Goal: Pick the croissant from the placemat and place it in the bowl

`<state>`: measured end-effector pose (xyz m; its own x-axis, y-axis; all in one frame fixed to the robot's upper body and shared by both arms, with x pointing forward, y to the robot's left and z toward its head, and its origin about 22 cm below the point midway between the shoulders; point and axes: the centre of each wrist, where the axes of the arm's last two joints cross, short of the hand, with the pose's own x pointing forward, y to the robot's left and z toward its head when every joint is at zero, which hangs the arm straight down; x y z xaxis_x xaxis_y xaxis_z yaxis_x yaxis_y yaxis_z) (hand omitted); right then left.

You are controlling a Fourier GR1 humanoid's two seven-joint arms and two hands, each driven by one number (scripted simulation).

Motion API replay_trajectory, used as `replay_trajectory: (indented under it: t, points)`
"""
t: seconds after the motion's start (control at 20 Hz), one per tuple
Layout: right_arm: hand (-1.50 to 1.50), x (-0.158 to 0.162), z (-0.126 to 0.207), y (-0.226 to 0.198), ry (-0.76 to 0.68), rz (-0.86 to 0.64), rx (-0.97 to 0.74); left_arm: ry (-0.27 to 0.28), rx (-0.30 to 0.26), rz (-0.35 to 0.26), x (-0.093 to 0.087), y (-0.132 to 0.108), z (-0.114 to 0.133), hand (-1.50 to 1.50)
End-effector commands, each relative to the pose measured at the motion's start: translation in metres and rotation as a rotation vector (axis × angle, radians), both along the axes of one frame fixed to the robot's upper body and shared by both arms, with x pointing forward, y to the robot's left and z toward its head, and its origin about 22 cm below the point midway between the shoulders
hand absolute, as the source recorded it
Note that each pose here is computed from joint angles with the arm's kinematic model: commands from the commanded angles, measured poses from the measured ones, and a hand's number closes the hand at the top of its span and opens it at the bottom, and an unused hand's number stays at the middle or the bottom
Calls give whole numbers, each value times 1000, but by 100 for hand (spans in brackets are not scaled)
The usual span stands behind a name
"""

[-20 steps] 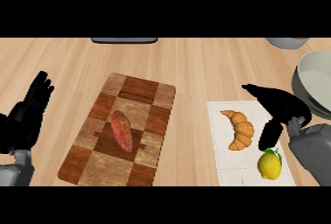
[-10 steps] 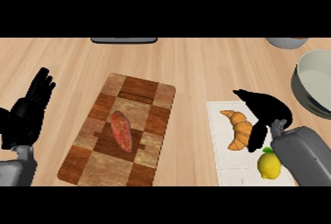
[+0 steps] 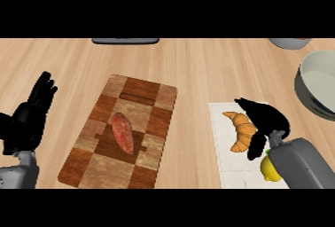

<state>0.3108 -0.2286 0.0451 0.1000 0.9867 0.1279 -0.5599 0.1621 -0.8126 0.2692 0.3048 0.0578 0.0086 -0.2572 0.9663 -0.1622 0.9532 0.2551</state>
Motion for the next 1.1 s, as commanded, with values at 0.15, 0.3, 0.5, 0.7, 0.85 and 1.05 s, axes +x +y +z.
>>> replay_trajectory:
  t: [0.15,0.3,0.5,0.7,0.85,1.05]
  points:
    - [-150,-11,-21,3,14,-10,-17,10,-18,-15,18,-7,11,0]
    - [150,21,-17,-11,66,-35,33,-10,-5,-2,2,4,-1,0]
    - [150,16,-47,4,45,63,74,2,-14,-2,26,-4,1,0]
    - [150,31,-37,9,30,62,93,-16,5,-19,15,-5,-4,0]
    - [150,23,-51,0,16,59,68,14,-16,-15,-1,-12,8,0]
    - [150,32,-47,10,-85,17,64,-7,-6,2,12,-16,1,0]
